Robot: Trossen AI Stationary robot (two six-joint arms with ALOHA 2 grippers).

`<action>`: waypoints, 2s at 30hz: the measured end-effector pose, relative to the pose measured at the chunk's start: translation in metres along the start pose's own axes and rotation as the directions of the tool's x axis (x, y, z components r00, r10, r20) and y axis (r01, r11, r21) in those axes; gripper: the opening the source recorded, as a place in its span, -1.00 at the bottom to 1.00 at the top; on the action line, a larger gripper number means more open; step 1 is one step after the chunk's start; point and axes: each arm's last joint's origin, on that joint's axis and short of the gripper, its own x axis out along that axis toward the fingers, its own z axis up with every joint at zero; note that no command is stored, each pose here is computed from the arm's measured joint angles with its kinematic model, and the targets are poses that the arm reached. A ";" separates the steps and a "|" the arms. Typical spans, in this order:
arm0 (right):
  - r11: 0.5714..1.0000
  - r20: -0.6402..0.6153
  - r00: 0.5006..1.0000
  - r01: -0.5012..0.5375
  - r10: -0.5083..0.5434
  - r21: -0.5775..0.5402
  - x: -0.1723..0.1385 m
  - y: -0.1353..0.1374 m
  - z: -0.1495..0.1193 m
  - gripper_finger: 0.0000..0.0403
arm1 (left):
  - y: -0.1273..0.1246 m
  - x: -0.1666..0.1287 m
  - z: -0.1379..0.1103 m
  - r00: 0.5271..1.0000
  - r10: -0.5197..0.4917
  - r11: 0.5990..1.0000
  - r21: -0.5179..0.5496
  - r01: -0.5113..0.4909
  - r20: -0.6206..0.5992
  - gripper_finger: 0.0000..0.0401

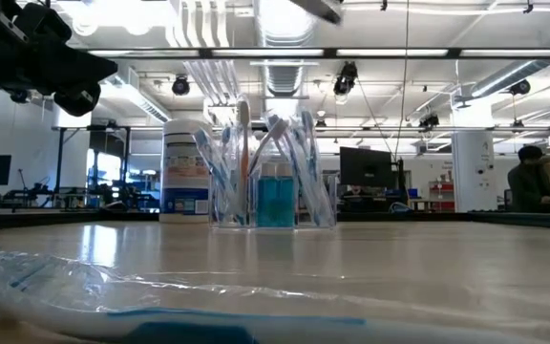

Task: Pick & Place toothbrushing station
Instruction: Put the violet toothbrush in the transparent organizer

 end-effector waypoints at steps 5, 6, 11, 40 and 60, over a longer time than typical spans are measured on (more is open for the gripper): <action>0.986 0.322 0.935 -0.167 0.152 0.020 -0.036 -0.020 -0.018 -0.91 | 0.000 0.000 0.000 1.000 0.001 1.000 0.000 -0.001 -0.001 -0.93; 0.981 0.378 0.910 -0.193 0.171 0.022 -0.043 -0.025 -0.024 -0.91 | 0.000 0.000 0.000 1.000 0.000 1.000 0.000 0.000 -0.001 -0.94; 0.981 0.566 0.810 -0.195 0.151 0.017 -0.054 -0.049 -0.069 -0.91 | 0.000 0.000 0.000 1.000 0.001 1.000 0.000 -0.001 -0.002 -0.95; 0.937 0.843 0.520 -0.208 -0.137 0.280 -0.096 -0.155 -0.230 -0.91 | 0.001 0.000 0.000 1.000 0.028 1.000 -0.002 -0.028 0.001 -0.96; 0.987 0.774 0.631 -0.092 -0.042 0.129 -0.041 -0.127 -0.078 -0.91 | -0.003 0.024 0.026 0.978 -0.153 0.985 0.101 0.140 0.138 -0.96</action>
